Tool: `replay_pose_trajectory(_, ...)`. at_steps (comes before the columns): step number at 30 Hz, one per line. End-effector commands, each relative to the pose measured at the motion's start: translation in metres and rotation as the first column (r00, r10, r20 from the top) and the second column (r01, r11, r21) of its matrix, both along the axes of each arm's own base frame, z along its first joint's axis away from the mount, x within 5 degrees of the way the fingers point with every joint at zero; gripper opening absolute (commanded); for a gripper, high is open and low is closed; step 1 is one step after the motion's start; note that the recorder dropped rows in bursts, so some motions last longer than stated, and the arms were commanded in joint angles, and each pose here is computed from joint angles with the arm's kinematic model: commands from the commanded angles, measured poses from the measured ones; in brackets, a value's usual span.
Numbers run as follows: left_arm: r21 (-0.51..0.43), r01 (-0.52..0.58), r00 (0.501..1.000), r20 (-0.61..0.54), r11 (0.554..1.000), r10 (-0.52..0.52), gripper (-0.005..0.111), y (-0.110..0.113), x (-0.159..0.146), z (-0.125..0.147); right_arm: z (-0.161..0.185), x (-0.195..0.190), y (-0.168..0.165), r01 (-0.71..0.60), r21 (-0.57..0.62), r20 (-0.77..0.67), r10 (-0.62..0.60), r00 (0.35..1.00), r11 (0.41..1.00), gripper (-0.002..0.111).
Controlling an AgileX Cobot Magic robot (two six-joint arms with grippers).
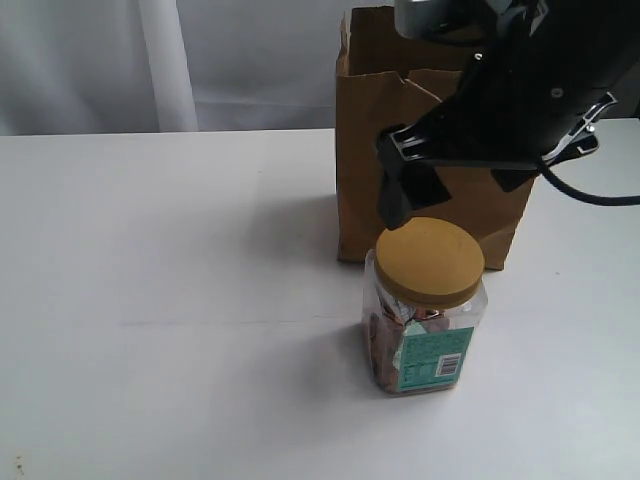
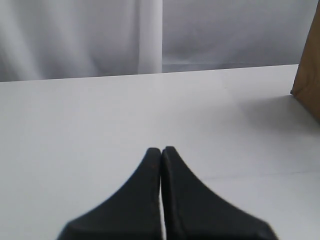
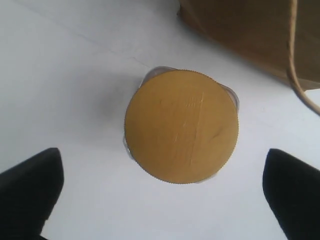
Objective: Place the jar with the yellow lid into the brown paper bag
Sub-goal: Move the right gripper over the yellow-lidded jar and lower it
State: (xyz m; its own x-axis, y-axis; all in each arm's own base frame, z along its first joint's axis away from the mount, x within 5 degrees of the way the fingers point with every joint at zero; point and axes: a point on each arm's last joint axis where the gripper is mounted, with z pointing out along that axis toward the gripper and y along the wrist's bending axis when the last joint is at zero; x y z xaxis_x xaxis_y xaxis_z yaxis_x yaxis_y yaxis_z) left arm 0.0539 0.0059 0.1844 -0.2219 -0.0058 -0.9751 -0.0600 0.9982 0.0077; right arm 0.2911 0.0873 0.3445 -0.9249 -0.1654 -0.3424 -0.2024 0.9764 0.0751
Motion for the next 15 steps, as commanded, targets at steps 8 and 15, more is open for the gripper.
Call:
replay_pose_trajectory(8,-0.007,0.006,1.0,0.009,1.0,-0.006,0.001,-0.0006,0.0004,0.0014,0.0045,0.0049,-0.0057,0.205,0.012,0.05,-0.205,0.977,0.979,0.105)
replay_pose_trajectory(15,-0.007,0.006,1.0,0.009,1.0,-0.006,0.001,-0.0006,0.0004,0.0014,0.0057,0.0093,-0.0041,0.202,0.037,0.091,-0.204,0.975,0.979,0.105)
